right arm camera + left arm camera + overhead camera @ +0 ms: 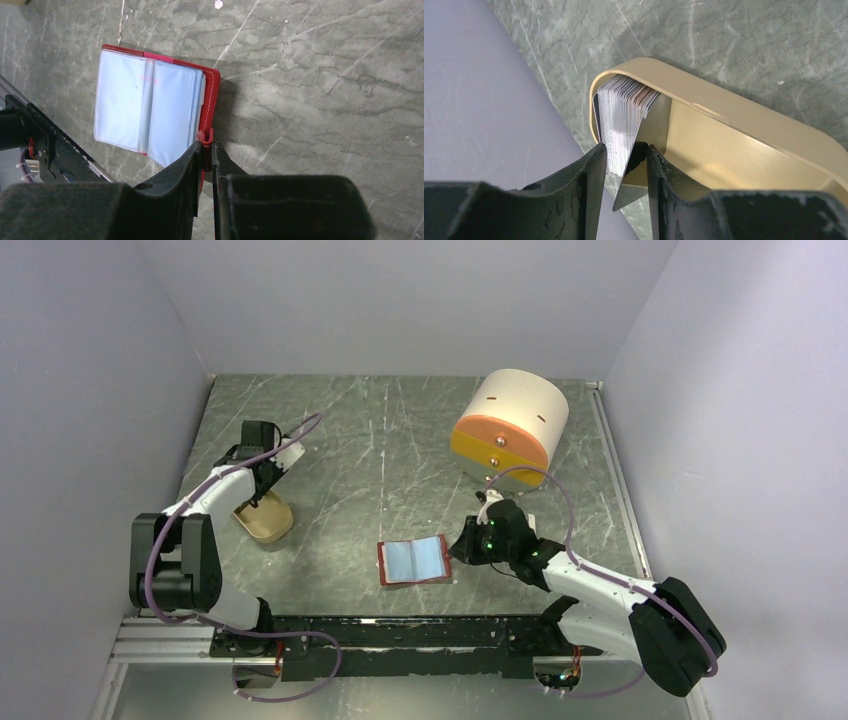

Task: Put the credit cards into the card holder
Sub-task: Pick up the credit card from the storage box.

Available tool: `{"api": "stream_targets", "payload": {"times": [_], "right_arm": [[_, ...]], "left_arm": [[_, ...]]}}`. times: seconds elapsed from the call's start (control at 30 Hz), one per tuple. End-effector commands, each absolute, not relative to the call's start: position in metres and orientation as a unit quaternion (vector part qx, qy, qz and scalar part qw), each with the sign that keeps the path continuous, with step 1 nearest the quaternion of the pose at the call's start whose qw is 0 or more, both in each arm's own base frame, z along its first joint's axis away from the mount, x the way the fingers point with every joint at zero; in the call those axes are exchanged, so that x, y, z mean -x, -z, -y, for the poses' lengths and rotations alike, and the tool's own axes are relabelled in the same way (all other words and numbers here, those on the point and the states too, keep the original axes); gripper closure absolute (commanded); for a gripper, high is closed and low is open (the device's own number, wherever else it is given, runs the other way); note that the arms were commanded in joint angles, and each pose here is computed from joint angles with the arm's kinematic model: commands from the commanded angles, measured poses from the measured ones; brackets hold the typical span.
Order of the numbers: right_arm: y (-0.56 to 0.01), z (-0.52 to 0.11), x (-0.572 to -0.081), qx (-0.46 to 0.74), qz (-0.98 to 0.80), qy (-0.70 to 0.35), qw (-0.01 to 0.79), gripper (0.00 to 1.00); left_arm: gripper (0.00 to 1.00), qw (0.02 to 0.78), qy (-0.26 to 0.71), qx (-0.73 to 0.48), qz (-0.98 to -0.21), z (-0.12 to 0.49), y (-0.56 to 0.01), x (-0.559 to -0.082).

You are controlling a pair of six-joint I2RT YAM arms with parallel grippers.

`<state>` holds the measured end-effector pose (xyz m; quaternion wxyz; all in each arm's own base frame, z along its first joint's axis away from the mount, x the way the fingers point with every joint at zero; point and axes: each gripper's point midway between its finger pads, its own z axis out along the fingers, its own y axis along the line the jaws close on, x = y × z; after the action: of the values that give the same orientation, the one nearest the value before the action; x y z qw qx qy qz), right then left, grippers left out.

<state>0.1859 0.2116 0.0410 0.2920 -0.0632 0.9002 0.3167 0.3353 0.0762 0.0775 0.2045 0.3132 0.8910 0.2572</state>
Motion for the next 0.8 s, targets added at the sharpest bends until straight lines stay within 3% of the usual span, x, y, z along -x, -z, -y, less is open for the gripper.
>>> {"api": "stream_targets", "payload": {"times": [0.0, 0.1, 0.27, 0.77], "right_arm": [[-0.044, -0.213, -0.189, 0.061, -0.897, -0.323, 0.297, 0.84], [-0.047, -0.214, -0.191, 0.063, -0.895, -0.324, 0.299, 0.84], [-0.048, -0.214, -0.193, 0.064, -0.895, -0.322, 0.301, 0.84], [-0.043, -0.217, -0.191, 0.063, -0.897, -0.327, 0.291, 0.84]], "left_arm": [[0.60, 0.221, -0.271, -0.310, -0.884, -0.079, -0.098, -0.344], [0.64, 0.218, -0.269, -0.311, -0.885, -0.078, -0.098, -0.344], [0.90, 0.204, -0.260, -0.311, -0.891, -0.075, -0.099, -0.341], [0.91, 0.216, -0.178, -0.274, -0.920, -0.048, -0.111, -0.324]]}}
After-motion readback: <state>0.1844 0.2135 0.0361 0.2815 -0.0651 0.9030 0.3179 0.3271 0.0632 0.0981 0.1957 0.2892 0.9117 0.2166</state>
